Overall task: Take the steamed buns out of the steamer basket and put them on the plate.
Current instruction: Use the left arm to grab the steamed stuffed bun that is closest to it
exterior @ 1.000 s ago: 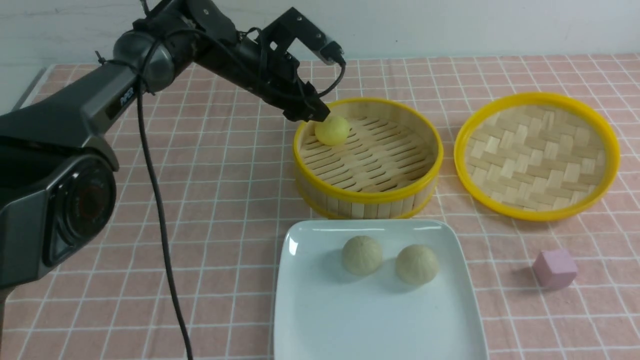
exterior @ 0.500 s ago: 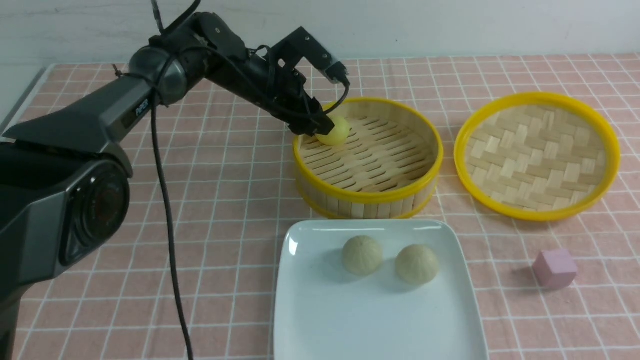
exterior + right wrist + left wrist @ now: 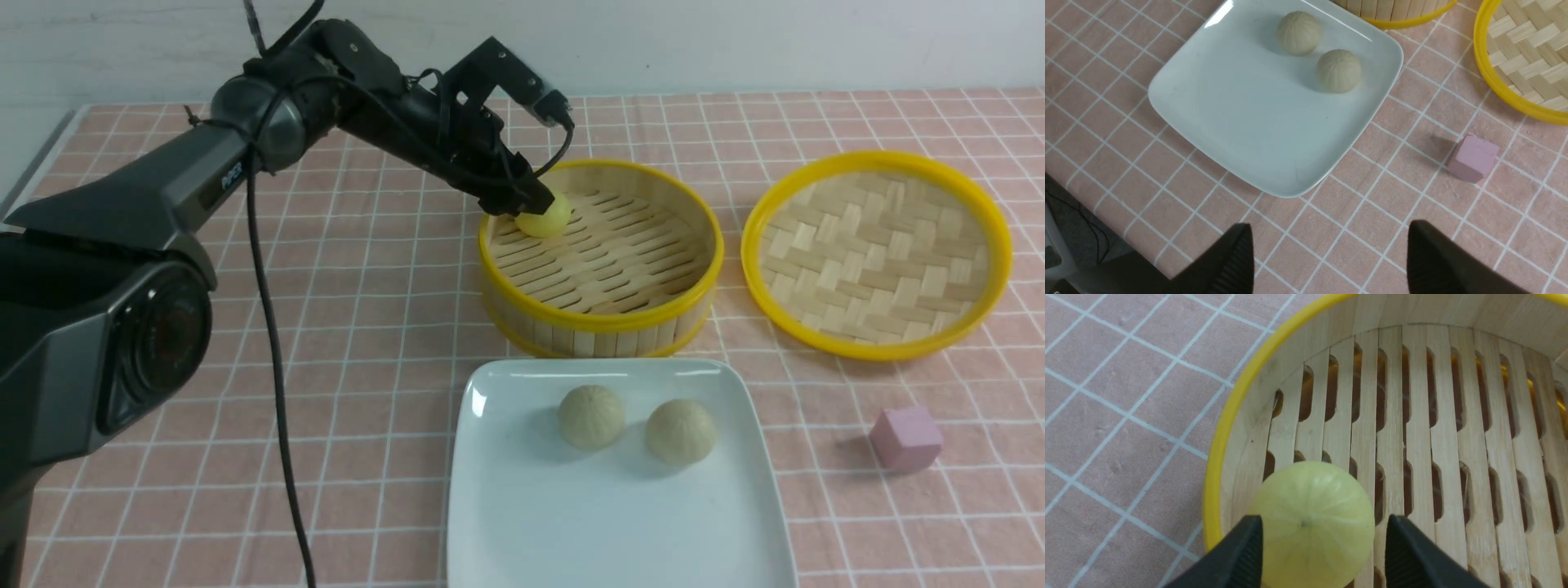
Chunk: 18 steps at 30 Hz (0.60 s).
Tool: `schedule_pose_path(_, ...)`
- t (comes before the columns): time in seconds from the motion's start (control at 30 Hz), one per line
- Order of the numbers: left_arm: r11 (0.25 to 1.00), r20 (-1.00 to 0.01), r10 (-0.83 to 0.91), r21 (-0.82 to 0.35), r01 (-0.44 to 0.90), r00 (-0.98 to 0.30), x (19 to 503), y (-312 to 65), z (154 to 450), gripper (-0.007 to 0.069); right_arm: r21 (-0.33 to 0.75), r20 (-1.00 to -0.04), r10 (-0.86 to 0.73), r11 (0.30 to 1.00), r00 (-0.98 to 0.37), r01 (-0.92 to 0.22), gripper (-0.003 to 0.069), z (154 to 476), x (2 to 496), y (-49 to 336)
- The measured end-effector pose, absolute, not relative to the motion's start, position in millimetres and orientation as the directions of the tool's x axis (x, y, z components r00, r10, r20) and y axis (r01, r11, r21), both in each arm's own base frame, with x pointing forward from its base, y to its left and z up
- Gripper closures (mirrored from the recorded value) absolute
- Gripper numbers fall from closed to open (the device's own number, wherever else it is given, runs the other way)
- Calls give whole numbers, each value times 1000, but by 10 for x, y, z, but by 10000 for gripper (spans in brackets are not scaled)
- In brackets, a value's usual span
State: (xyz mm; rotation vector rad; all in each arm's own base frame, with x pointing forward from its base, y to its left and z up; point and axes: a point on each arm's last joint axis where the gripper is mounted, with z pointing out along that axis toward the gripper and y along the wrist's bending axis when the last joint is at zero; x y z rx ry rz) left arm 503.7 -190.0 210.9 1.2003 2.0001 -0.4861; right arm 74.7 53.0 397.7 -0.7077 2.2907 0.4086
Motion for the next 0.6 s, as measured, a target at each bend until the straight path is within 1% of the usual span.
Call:
schedule_pose_path(0.17,489,-753,590,45,871,-292,5040,-1902,2082,205,90,-699,-371,802,-611,-590,164,3977,747,530)
schedule_pose_path(0.37,497,-749,582,21,867,-316,5071,-1918,1927,205,90,-699,-371,802,-611,-590,164,3977,747,530)
schedule_pose_path(0.6,510,-760,565,13,860,-323,5090,-1933,1898,205,90,-699,-371,802,-611,-590,164,3977,747,530)
